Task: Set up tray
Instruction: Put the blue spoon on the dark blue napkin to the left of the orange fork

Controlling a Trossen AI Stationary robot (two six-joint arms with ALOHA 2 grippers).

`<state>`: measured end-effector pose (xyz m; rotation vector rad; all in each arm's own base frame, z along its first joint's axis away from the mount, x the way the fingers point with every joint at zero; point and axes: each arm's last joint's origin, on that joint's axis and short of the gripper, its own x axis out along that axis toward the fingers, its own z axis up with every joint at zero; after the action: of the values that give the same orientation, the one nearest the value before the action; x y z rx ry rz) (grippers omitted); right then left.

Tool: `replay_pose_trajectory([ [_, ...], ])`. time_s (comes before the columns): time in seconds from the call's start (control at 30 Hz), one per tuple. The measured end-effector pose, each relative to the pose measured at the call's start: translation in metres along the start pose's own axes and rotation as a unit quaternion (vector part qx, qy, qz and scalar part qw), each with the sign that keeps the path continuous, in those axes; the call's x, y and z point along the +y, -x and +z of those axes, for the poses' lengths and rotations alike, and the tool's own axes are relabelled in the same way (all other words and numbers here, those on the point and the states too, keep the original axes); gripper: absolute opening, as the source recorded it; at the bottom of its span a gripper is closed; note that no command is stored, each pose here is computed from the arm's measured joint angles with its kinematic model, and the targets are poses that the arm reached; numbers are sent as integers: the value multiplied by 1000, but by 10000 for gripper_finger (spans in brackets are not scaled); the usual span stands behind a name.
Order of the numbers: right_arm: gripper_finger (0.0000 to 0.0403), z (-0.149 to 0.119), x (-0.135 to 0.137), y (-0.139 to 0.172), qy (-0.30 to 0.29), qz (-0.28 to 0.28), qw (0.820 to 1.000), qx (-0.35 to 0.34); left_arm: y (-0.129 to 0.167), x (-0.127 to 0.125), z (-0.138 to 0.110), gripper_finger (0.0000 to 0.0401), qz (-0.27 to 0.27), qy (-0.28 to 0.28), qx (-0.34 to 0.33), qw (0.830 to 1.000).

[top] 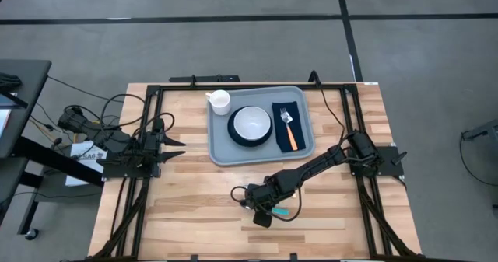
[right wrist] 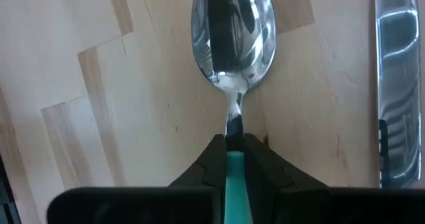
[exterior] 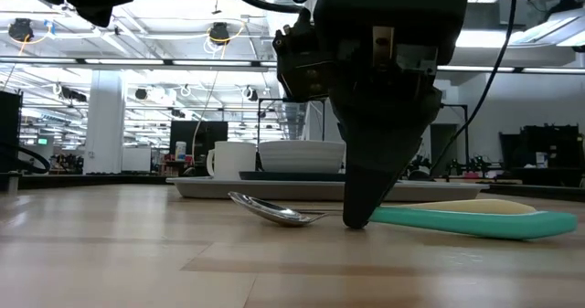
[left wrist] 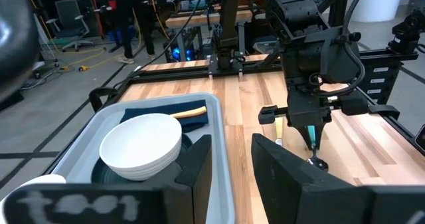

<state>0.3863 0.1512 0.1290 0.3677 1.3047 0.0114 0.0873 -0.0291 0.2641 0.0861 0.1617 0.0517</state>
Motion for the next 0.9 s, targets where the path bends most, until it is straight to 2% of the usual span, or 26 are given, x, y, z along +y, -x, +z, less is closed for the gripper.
replay_pose_trajectory([
  [0.2,44,0,0,-1,-6,-1,1000,0,0,0,0,96,0,0,0,1000],
  [0.37,20,0,0,-1,-9,1,1000,1,0,0,0,96,0,0,0,1000],
  [0.6,24,-1,3,2,-14,1,1000,0,0,0,0,96,0,0,0,1000],
  [0.9,20,4,8,19,-6,-27,999,40,0,0,0,96,0,0,0,1000],
])
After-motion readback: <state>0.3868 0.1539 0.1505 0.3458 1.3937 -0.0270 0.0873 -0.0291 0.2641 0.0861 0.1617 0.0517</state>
